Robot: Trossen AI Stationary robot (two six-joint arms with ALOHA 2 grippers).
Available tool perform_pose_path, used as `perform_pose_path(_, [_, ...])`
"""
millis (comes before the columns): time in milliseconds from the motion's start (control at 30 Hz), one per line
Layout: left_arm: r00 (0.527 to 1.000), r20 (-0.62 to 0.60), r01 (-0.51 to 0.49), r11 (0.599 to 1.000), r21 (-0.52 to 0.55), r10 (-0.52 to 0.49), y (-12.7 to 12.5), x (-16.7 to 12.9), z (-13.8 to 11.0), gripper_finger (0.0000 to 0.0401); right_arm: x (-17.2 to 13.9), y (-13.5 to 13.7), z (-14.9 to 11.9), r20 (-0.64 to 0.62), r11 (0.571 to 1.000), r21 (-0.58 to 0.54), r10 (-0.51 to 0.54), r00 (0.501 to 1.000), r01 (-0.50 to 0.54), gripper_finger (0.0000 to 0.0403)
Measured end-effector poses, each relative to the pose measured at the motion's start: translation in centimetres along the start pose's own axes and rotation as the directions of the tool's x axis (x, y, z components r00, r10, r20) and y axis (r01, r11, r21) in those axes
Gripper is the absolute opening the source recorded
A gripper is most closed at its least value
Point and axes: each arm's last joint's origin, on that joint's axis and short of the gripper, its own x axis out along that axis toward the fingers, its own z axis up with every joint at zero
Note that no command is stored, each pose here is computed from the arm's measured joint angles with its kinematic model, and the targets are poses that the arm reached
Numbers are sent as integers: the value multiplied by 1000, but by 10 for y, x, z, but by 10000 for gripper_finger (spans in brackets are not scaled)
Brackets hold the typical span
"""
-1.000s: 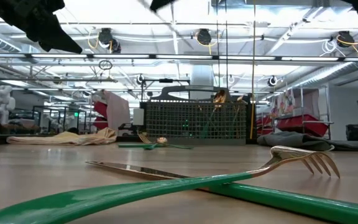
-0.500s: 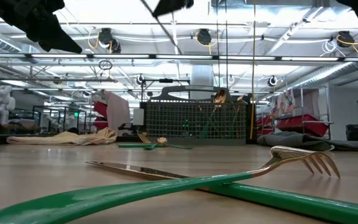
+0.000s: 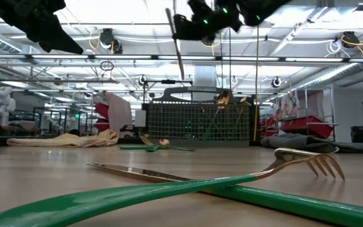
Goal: Sort silverware
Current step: Put the knife into the middle left section of the dish rack
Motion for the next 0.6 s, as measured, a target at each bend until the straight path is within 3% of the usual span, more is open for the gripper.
perform_pose_path(167, [1000,1,0,1000,0,0,0,0,0,21,-20,-9,-37,123,993,113,-32,992,18,0])
perform_pose_path(467, [1000,1,-2,1000,-1,2,0,0,0,21,-15,-13,-100,87,980,191,-74,993,56,0])
perform_pose_path(600, [1000,1,-2,1000,-1,2,0,0,0,21,-6,-11,-132,40,965,259,-39,998,27,0])
